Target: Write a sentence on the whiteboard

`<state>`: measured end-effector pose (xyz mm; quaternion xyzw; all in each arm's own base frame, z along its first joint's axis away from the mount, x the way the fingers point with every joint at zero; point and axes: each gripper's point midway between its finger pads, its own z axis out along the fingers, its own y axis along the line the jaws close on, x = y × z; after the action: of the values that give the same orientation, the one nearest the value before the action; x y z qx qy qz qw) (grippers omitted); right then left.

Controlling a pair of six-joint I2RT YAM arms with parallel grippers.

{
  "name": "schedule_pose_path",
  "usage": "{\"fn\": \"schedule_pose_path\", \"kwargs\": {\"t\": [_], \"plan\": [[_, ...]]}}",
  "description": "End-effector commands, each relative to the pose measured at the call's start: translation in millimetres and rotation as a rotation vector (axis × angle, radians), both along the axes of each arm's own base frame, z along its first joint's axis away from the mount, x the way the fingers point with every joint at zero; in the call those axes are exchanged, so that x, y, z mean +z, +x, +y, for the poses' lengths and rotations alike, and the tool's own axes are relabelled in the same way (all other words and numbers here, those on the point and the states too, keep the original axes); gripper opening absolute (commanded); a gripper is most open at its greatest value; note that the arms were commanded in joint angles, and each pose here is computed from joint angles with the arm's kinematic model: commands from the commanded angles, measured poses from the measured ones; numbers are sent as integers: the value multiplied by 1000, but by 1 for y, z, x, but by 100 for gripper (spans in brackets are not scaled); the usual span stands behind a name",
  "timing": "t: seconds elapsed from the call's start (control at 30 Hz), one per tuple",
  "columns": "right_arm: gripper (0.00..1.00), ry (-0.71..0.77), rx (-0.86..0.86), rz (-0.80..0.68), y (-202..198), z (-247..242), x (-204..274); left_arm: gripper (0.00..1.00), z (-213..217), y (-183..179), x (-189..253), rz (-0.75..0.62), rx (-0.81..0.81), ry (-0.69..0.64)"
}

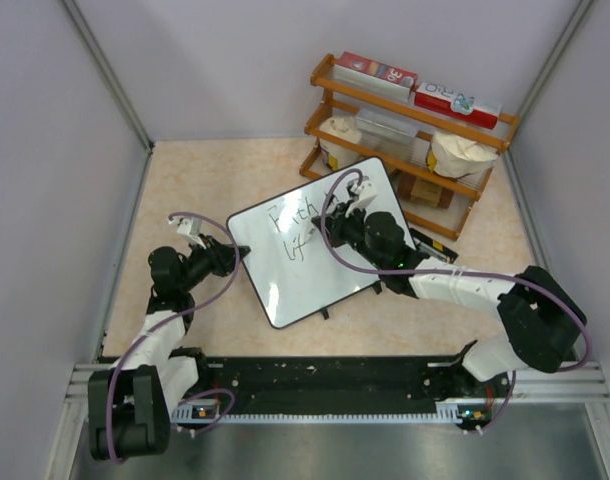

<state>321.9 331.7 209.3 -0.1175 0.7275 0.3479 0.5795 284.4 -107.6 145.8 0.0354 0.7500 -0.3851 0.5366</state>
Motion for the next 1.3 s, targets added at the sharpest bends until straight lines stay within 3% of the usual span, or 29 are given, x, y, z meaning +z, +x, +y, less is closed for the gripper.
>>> {"fn": "schedule_pose_path", "kwargs": {"t": [0.0, 0.17, 0.83, 1.27], "plan": [[0, 21, -33, -56, 1, -15, 23, 0, 7, 6, -7, -32, 23, 68], [0, 39, -34, -78, -1, -18, 37, 0, 6, 5, -7, -34, 20, 67], [0, 26, 48, -3, -2, 2, 7, 0, 6, 5, -7, -32, 20, 67], [0, -21, -114, -7, 16, -26, 5, 0, 7, 5, -7, -33, 22, 67]]}}
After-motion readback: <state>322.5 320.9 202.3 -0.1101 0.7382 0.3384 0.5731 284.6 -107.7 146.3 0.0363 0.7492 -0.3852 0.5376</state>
